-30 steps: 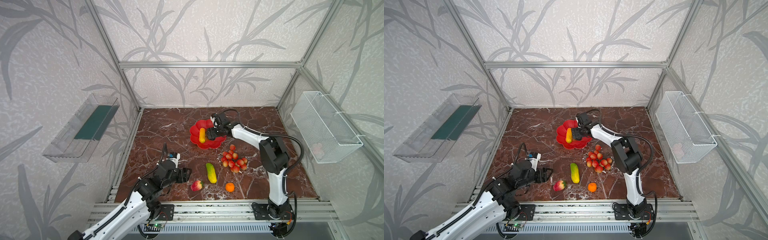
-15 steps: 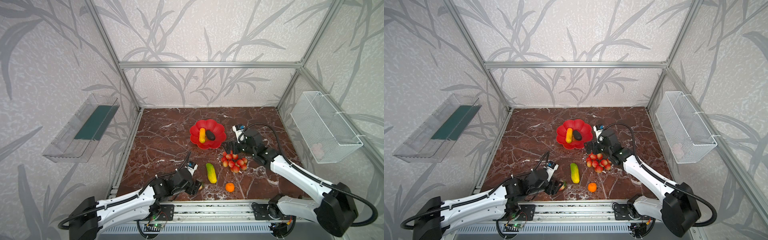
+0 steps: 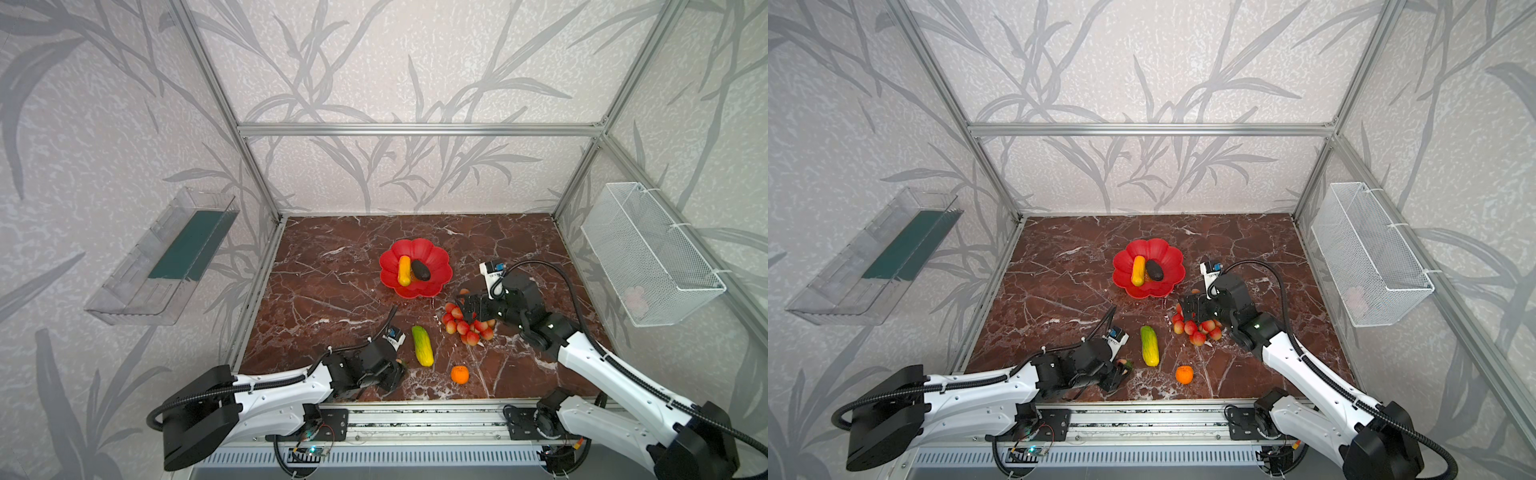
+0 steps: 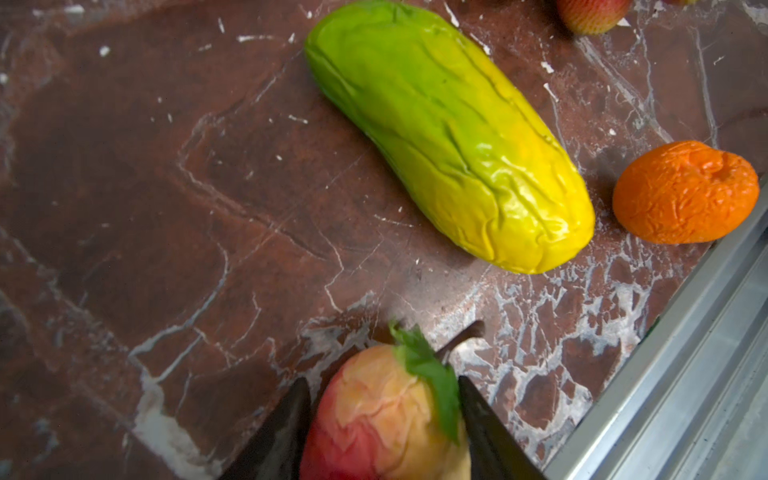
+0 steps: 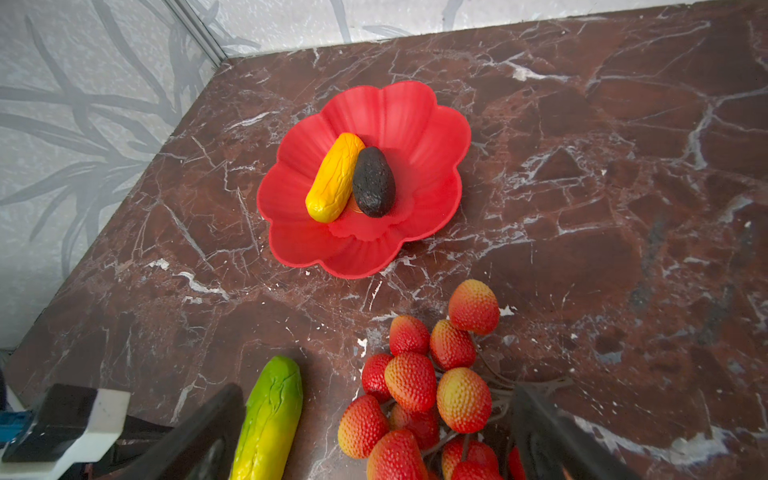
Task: Place and organize the fake fruits in the fruit bowl
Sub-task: 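Grasp the pink peach with the left gripper and place it in the bowl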
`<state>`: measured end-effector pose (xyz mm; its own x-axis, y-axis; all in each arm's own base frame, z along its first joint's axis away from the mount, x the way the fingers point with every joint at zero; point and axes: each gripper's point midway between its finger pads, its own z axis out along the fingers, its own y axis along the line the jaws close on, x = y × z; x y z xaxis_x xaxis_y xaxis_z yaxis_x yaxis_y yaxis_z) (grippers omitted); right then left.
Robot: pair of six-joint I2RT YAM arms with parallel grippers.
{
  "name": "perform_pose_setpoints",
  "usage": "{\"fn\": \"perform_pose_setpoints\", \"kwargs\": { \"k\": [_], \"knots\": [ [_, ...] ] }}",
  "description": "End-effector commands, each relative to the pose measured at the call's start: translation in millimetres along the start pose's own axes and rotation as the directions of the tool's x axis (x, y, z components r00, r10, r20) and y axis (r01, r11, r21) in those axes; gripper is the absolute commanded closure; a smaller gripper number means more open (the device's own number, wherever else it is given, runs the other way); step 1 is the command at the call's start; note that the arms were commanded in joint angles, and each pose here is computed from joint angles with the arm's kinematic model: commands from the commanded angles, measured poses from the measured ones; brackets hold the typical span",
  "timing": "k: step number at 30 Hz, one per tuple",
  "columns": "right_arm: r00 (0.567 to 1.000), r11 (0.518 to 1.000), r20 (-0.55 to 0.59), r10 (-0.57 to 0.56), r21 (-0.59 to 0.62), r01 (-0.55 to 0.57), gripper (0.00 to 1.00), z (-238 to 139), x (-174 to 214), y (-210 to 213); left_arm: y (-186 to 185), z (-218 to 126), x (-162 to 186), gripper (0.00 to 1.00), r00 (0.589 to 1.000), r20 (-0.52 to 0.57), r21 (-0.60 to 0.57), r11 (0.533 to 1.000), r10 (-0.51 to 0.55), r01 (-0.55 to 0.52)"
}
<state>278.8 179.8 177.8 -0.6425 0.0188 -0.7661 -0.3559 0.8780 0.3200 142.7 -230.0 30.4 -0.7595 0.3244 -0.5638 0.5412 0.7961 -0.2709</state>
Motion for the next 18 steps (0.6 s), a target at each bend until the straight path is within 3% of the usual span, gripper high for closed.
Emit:
{"fn": "perform_pose_setpoints", "kwargs": {
  "k": [1, 6, 10, 13, 18],
  "knots": [
    [1.000, 0.999, 0.001, 0.015, 0.031, -0.015, 0.01, -6.6, 3.9, -6.5, -5.2, -3.2, -14.2, 0.53, 0.999, 0.042, 0.005, 1.000, -0.011, 0.011],
    [0.999, 0.998, -0.026, 0.025, 0.055, -0.024, 0.01, -11.6, 14.2, -12.3, -13.5, -39.0, -76.1, 0.52, 0.973, 0.228, -0.016, 0.999, 0.046, -0.044],
    [0.999, 0.997, -0.038, 0.031, 0.067, -0.028, 0.00, -17.5, 22.2, -15.9, -8.9, -55.9, -130.1, 0.52, 0.957, 0.282, -0.005, 0.998, 0.063, -0.064],
    [0.998, 0.996, -0.042, 0.041, 0.081, -0.038, 0.00, -23.2, 27.6, -19.6, 0.5, -48.4, -166.3, 0.52, 0.951, 0.292, -0.028, 0.995, 0.104, -0.100],
    [0.996, 0.995, -0.079, 0.043, 0.096, -0.036, 0.02, -38.4, 38.6, -22.7, 10.4, -3.4, -214.3, 0.53, 0.961, 0.227, -0.025, 0.988, 0.156, -0.155]
  ]
}}
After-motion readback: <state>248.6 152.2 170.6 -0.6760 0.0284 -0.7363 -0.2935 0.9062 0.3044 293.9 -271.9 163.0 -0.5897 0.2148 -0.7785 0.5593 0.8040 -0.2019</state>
